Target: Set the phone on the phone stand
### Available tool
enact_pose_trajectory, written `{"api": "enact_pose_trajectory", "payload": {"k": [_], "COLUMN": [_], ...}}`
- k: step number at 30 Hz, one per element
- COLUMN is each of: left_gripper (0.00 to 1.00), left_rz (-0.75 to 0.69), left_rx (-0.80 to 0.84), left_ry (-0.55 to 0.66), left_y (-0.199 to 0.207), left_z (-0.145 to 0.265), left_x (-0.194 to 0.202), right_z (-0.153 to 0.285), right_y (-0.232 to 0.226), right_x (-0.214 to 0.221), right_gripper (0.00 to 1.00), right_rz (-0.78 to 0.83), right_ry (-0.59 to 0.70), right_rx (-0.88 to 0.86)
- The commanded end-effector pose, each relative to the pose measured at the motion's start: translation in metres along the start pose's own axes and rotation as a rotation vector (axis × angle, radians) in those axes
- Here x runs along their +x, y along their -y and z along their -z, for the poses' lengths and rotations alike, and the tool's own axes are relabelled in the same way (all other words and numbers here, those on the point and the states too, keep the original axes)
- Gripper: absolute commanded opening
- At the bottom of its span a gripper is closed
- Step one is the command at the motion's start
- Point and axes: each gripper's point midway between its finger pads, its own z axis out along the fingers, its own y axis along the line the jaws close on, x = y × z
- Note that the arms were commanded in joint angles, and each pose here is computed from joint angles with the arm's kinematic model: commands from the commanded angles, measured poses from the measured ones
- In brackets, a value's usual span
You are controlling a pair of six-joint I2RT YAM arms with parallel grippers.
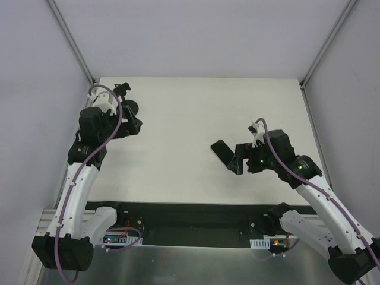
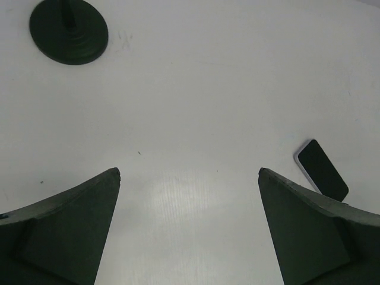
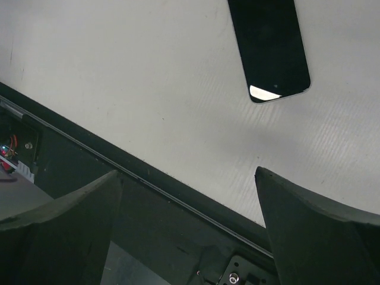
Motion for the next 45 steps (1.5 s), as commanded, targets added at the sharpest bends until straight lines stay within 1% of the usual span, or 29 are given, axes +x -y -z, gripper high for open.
{"api": "enact_pose_trajectory", "payload": {"k": [1,3,4,5,6,8,9,10,11,12,13,14,15,16,17,18,19,21,23,24,25,27,28,29,31,35,40,45], "left_gripper": [0.99,0.99,0.99,0.99,0.99,0.99,0.99,0.99,0.99,0.99,0.99,0.99,0.99,0.99,0.99,0.99,0.99,0.99,0.99,0.99,0.99,0.99,0.99,0.99,0.93,0.86,0.81,0.83], "left_rz": [0.056,0.039,0.041,0.049,0.042,0.065,0.059,0.068,0.065,0.056,0.065,0.061,0.058,0.071,0.088,0.091,0.108,0.113,0.112,0.104,0.105,0.086,0.095,0.098,0.104,0.081,0.055,0.025], "left_rx": [-0.079,-0.151,-0.198,-0.229,-0.237,-0.239,-0.231,-0.227,-0.228,-0.227,-0.243,-0.251,-0.249,-0.258,-0.263,-0.255,-0.264,-0.249,-0.252,-0.273,-0.277,-0.258,-0.255,-0.252,-0.239,-0.242,-0.254,-0.261], "left_ry": [0.056,0.021,0.032,-0.008,0.011,-0.016,0.004,-0.039,-0.044,-0.027,-0.062,-0.086,-0.076,-0.122,-0.151,-0.136,-0.17,-0.169,-0.196,-0.188,-0.212,-0.218,-0.24,-0.244,-0.258,-0.279,-0.286,-0.284], "left_y": [-0.012,-0.03,-0.039,-0.05,-0.053,-0.064,-0.063,-0.068,-0.07,-0.069,-0.078,-0.083,-0.082,-0.091,-0.094,-0.093,-0.099,-0.097,-0.105,-0.108,-0.113,-0.113,-0.116,-0.115,-0.115,-0.113,-0.118,-0.12], "left_z": [0.01,-0.003,0.0,-0.011,-0.011,-0.025,-0.027,-0.04,-0.045,-0.048,-0.064,-0.07,-0.073,-0.09,-0.094,-0.098,-0.11,-0.117,-0.131,-0.132,-0.142,-0.148,-0.154,-0.157,-0.161,-0.163,-0.168,-0.178], "left_x": [-0.053,-0.06,-0.076,-0.074,-0.09,-0.095,-0.109,-0.105,-0.109,-0.122,-0.118,-0.116,-0.129,-0.12,-0.117,-0.128,-0.121,-0.131,-0.127,-0.134,-0.128,-0.131,-0.125,-0.124,-0.119,-0.111,-0.107,-0.104], "right_z": [-0.007,-0.01,-0.012,-0.012,-0.012,-0.012,-0.012,-0.011,-0.011,-0.01,-0.009,-0.008,-0.007,-0.006,-0.004,-0.003,-0.002,0.003,0.006,0.009,0.011,0.014,0.016,0.018,0.018,0.022,0.025,0.03], "right_y": [-0.009,-0.011,-0.011,-0.011,-0.01,-0.009,-0.008,-0.006,-0.005,-0.004,-0.003,-0.003,-0.004,-0.006,-0.007,-0.009,-0.009,-0.013,-0.017,-0.018,-0.019,-0.019,-0.019,-0.018,-0.018,-0.02,-0.023,-0.022], "right_x": [-0.009,-0.008,-0.006,-0.006,-0.005,-0.003,-0.002,-0.001,0.0,0.0,0.0,-0.001,-0.001,-0.001,-0.002,-0.004,-0.005,-0.009,-0.011,-0.014,-0.015,-0.017,-0.019,-0.019,-0.019,-0.018,-0.017,-0.017], "right_gripper": [0.96,0.96,0.96,0.96,0.96,0.96,0.96,0.96,0.96,0.96,0.96,0.96,0.96,0.96,0.96,0.96,0.96,0.96,0.96,0.96,0.96,0.96,0.96,0.96,0.96,0.96,0.96,0.96], "right_rz": [0.029,0.034,0.035,0.038,0.044,0.059,0.064,0.07,0.08,0.085,0.09,0.093,0.094,0.099,0.103,0.108,0.109,0.12,0.123,0.127,0.126,0.129,0.146,0.152,0.147,0.142,0.113,0.097], "right_ry": [0.056,0.057,0.048,0.047,0.038,0.029,0.024,0.026,0.022,0.025,0.027,0.034,0.032,0.036,0.044,0.052,0.058,0.077,0.089,0.099,0.107,0.117,0.123,0.127,0.131,0.142,0.149,0.156], "right_rx": [-0.01,-0.02,-0.026,-0.025,-0.023,-0.016,-0.012,-0.005,-0.001,0.002,0.005,0.002,-0.004,-0.01,-0.016,-0.024,-0.027,-0.044,-0.06,-0.063,-0.064,-0.059,-0.057,-0.055,-0.05,-0.064,-0.077,-0.072]}}
